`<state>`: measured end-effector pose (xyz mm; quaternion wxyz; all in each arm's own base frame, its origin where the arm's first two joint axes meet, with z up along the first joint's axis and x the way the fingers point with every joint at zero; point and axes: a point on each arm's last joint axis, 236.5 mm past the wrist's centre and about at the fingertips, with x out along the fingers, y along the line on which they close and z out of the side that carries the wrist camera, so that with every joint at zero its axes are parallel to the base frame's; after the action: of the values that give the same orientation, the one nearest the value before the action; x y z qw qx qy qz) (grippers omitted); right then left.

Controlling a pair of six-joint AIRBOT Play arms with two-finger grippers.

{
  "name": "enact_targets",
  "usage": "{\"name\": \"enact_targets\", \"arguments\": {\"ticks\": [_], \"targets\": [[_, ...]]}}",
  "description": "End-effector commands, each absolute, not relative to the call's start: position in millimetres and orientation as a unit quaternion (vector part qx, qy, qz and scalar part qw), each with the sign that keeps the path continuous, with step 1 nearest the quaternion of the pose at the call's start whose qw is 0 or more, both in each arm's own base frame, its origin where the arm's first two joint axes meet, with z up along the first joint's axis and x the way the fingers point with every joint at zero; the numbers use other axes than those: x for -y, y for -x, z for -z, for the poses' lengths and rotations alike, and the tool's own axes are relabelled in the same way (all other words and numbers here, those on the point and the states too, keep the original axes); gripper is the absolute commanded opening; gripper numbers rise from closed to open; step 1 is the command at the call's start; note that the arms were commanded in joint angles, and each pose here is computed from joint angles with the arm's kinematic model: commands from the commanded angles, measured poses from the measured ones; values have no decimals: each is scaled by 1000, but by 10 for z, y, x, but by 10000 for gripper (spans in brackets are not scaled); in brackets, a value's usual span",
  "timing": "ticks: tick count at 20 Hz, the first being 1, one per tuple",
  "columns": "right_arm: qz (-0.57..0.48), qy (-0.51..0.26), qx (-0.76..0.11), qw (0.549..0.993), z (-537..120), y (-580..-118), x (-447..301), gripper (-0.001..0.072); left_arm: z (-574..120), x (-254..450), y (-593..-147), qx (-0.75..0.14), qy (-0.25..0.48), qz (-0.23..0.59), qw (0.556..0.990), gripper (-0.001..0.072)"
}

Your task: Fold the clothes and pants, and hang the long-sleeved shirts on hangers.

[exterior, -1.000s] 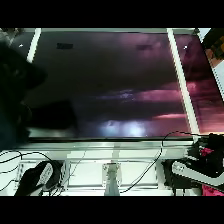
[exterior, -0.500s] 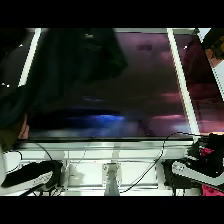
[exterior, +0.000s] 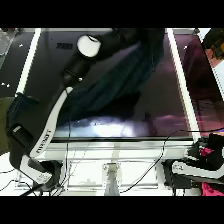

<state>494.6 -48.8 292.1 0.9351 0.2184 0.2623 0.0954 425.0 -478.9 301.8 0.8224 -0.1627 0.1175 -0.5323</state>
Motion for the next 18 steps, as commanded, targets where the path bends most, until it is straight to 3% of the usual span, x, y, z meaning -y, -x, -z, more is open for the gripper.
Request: {"name": "enact_targets", "arguments": {"ticks": [1,2,3,6,7,8,9,11,14,18], "targets": [[-79,-218,-287,930,-2674,-5037,609,440,-1823,4837,-4089,-243,21,540,805,166],[-77,-219,-289,929,-2644,-5047,633,440,-1581,4740,-4087,-285,4,526,801,278],[-76,-219,-293,928,-2609,-5057,644,441,-1417,4671,-4065,-313,-16,517,797,335],[-79,-221,-305,923,-2528,-5061,631,440,-1207,4439,-4149,-334,-80,489,802,337],[-81,-222,-310,921,-2500,-5053,624,438,-1200,4392,-4170,-337,-83,485,803,275],[-81,-220,-317,919,-2467,-5037,620,429,-1214,4340,-4191,-339,-82,483,803,88],[-78,-215,-324,918,-2434,-5021,635,342,-1241,4274,-4223,-340,-81,479,805,9],[-73,-209,-332,917,-2391,-4998,659,45,-1361,4104,-4327,-334,-76,468,814,9],[-75,-201,-354,910,-2277,-4959,657,26,-1437,3580,-4514,-362,-77,415,831,6],[-147,-237,-406,870,-1892,-4948,358,23,-1348,2128,-4780,-442,-167,234,850,6]]}}
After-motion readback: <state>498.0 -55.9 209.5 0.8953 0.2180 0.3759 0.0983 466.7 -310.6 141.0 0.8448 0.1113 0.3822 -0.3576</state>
